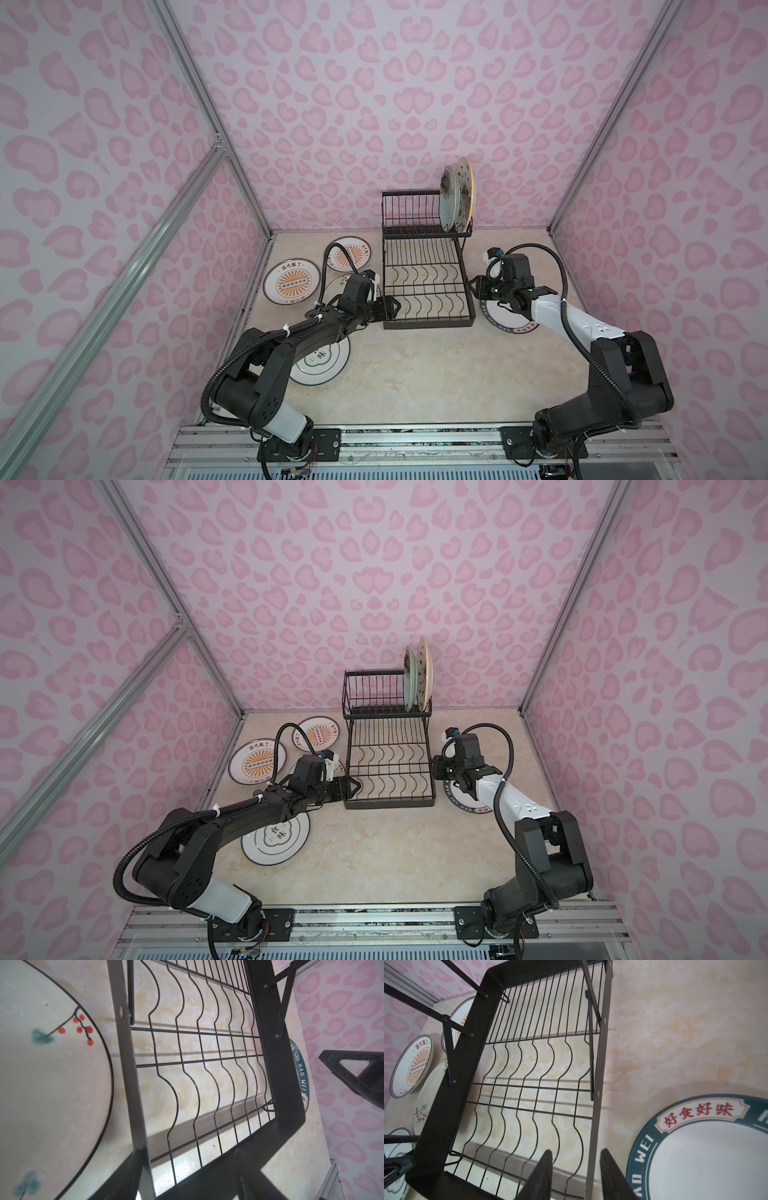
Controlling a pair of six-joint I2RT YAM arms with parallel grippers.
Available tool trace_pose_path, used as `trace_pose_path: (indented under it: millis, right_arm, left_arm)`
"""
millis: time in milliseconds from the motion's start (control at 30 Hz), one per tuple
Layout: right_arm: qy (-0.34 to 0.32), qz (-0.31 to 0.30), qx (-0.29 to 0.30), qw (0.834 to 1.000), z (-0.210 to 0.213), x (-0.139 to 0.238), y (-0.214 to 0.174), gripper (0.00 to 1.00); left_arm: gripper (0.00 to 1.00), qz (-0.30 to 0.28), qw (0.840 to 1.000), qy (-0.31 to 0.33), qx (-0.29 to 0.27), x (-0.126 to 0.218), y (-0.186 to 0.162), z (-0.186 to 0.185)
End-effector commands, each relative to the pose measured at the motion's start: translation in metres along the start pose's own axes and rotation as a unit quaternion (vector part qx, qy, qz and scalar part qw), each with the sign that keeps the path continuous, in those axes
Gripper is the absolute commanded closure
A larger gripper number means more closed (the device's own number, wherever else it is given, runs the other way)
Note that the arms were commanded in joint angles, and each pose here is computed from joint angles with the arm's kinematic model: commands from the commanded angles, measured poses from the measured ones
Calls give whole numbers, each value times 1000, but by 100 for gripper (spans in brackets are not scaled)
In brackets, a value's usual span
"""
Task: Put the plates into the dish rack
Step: 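Move the right gripper down to the green-rimmed HAO SHI HAO WEI plate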
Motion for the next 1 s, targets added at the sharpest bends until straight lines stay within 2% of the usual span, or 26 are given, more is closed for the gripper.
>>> trace_pose_path:
  millis: [0,467,967]
  right_arm:
    - [-3,11,-8,1000,-2,-3,-4,62]
    - [-32,26,-39,998,-14,-10,-10,64]
    - [-60,-48,-141,987,-72,38,-4,70]
  left_arm:
    - [29,2,1000,-28,-5,-1,3,-14]
    - [34,9,998,-56,-14,-2,-7,-37]
    - [34,18,997,-76,-18,-9,-14,-52]
Point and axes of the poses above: each gripper's point midway between its finger pads, its own x axis back along the fingers, its own z axis along the line the jaws close on, y = z × x, the point moved 5 cm from there along x, back along the fingers
